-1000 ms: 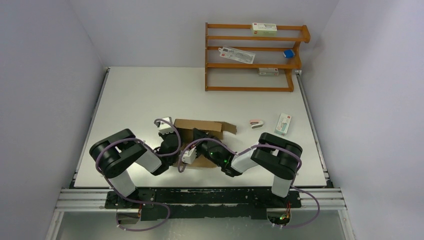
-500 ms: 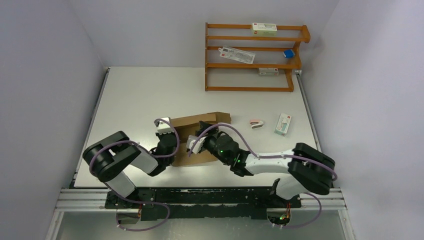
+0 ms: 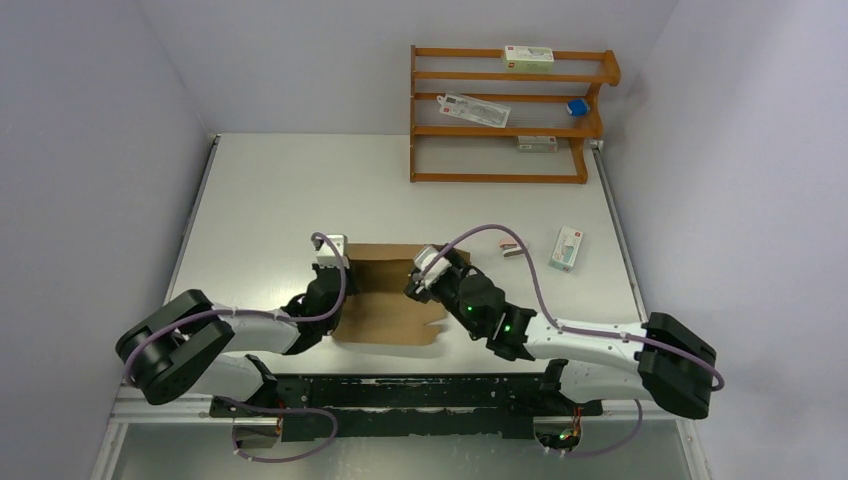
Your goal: Fold the paper box
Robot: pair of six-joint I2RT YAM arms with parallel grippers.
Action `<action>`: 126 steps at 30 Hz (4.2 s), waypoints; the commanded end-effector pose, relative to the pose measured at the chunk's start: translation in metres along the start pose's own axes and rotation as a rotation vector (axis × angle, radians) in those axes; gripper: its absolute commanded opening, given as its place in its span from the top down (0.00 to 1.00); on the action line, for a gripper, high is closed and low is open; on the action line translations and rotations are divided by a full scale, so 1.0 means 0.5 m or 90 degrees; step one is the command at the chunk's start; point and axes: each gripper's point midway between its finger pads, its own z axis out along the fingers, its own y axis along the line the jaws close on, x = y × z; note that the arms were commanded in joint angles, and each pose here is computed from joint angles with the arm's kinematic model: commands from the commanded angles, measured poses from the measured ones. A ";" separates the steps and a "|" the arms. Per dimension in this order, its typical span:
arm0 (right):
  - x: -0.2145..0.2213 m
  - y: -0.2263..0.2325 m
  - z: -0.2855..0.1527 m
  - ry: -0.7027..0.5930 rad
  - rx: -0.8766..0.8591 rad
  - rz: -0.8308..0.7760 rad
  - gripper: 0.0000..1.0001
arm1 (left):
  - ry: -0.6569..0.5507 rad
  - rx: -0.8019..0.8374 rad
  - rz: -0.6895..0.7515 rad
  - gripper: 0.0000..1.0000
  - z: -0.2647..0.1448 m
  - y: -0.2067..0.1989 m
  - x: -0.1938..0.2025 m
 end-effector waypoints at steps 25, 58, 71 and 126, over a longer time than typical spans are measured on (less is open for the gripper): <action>0.010 -0.029 -0.040 0.120 0.104 0.326 0.14 | 0.100 0.042 -0.116 0.31 -0.119 0.017 -0.030; -0.013 0.013 0.119 0.209 -0.010 0.271 0.14 | 0.007 0.035 -0.128 0.25 -0.089 0.039 -0.021; 0.023 0.093 0.194 0.270 -0.129 0.303 0.17 | -0.012 -0.001 -0.088 0.31 -0.042 0.042 0.006; 0.017 0.054 0.194 0.271 -0.114 0.364 0.15 | 0.002 -0.048 -0.108 0.50 -0.024 0.033 0.044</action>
